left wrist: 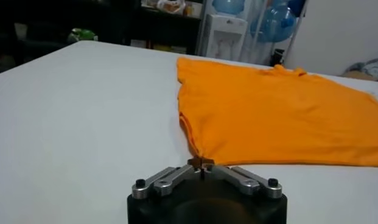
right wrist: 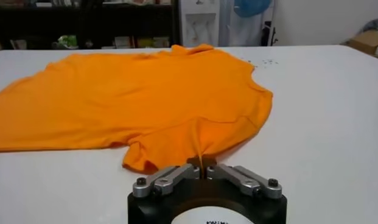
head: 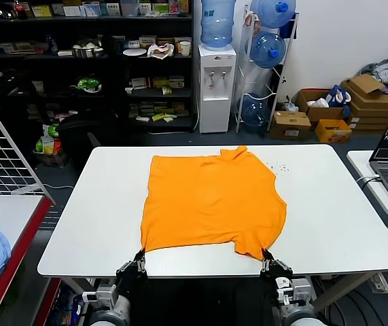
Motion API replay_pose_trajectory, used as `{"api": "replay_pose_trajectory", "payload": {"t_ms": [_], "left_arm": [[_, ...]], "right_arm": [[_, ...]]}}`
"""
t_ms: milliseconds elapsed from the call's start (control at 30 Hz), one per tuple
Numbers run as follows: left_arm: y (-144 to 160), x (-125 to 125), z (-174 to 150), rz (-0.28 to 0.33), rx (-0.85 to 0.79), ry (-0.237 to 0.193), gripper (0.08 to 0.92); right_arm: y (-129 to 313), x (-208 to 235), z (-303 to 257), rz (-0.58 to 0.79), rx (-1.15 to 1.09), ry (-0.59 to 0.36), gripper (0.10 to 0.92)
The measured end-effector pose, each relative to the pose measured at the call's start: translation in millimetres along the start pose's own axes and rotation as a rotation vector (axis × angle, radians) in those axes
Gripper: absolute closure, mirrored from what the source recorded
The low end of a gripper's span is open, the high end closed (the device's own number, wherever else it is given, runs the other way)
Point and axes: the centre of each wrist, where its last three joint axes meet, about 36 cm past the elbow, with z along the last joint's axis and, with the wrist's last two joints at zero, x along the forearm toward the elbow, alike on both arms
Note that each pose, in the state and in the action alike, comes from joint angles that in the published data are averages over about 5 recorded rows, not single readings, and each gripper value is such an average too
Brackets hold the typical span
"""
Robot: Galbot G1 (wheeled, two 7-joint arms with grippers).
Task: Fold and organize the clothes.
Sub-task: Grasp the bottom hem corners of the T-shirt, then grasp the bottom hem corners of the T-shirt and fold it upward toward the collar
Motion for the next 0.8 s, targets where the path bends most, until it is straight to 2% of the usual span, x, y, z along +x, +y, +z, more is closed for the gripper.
{"api": "replay_pose_trajectory", "payload": {"t_ms": [567,800], "left_arm": [[-7,62,-27,0.017,0.059,-0.003,0.907],[-4,62,-41,0.026,0.08,-0.029,0.907]], "right_arm": [[-6,54,-7,0.005,-0.026,-0.014,0.898],[-10,40,-26,0.007,-0.028,-0.062,0.898]]}}
